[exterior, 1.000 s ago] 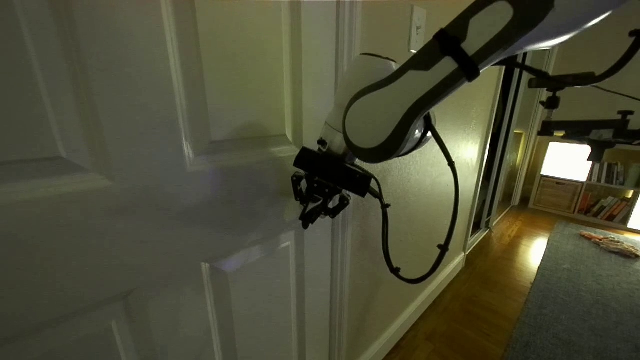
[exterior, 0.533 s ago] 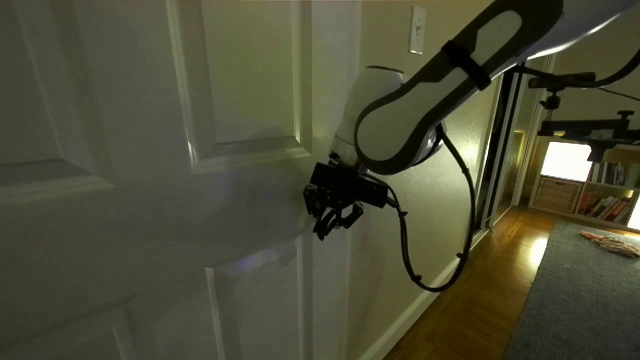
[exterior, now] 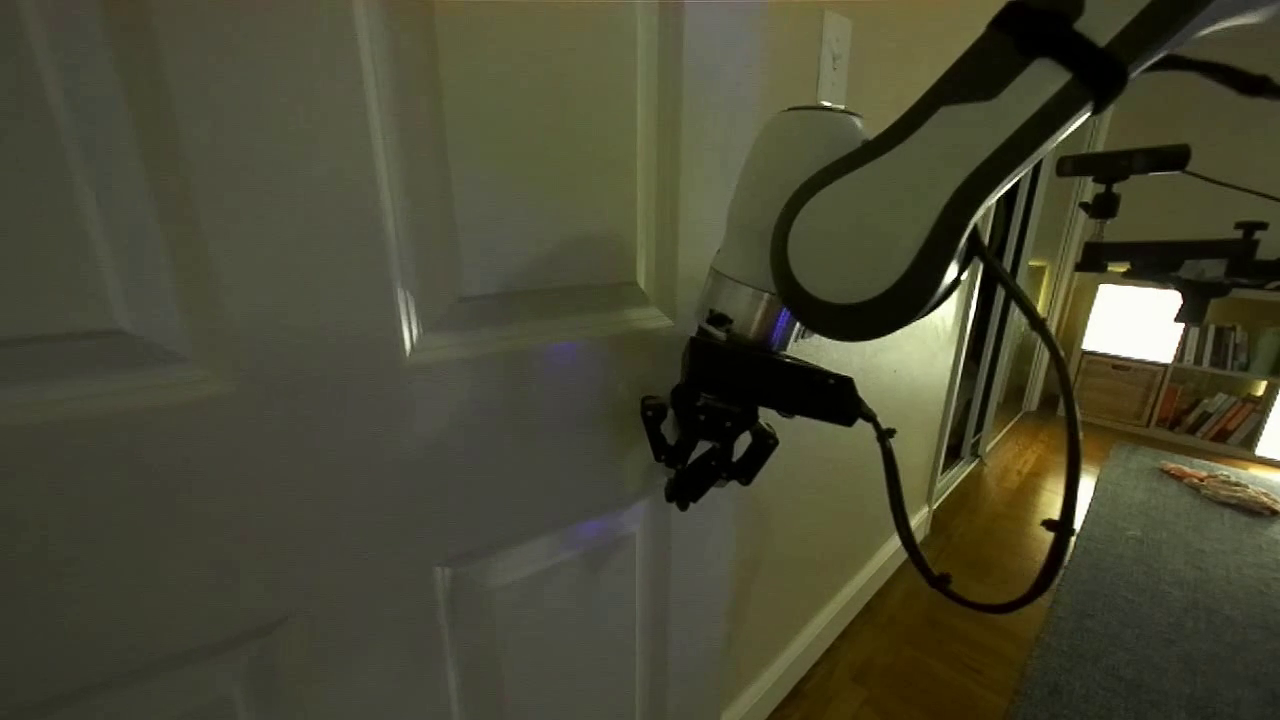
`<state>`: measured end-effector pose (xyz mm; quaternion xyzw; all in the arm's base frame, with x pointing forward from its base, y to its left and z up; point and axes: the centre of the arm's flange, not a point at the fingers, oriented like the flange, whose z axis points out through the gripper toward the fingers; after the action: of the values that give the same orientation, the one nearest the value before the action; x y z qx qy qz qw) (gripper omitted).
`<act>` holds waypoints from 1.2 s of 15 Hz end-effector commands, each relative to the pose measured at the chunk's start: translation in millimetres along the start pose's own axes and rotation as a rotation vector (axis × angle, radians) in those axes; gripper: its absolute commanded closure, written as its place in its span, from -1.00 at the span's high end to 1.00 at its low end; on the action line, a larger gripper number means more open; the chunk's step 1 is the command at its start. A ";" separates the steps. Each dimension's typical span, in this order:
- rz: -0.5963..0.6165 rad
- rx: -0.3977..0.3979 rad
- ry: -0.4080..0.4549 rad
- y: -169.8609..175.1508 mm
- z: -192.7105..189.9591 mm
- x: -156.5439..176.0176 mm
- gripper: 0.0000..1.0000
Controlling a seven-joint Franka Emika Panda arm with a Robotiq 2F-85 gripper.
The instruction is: Open the door
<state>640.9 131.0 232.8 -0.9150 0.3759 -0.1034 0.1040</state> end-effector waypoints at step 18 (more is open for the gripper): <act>-0.646 -0.081 -0.368 120.7 -249.8 -63.7 1.00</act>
<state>475.5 91.6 404.8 -0.9915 0.0709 0.0227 0.1068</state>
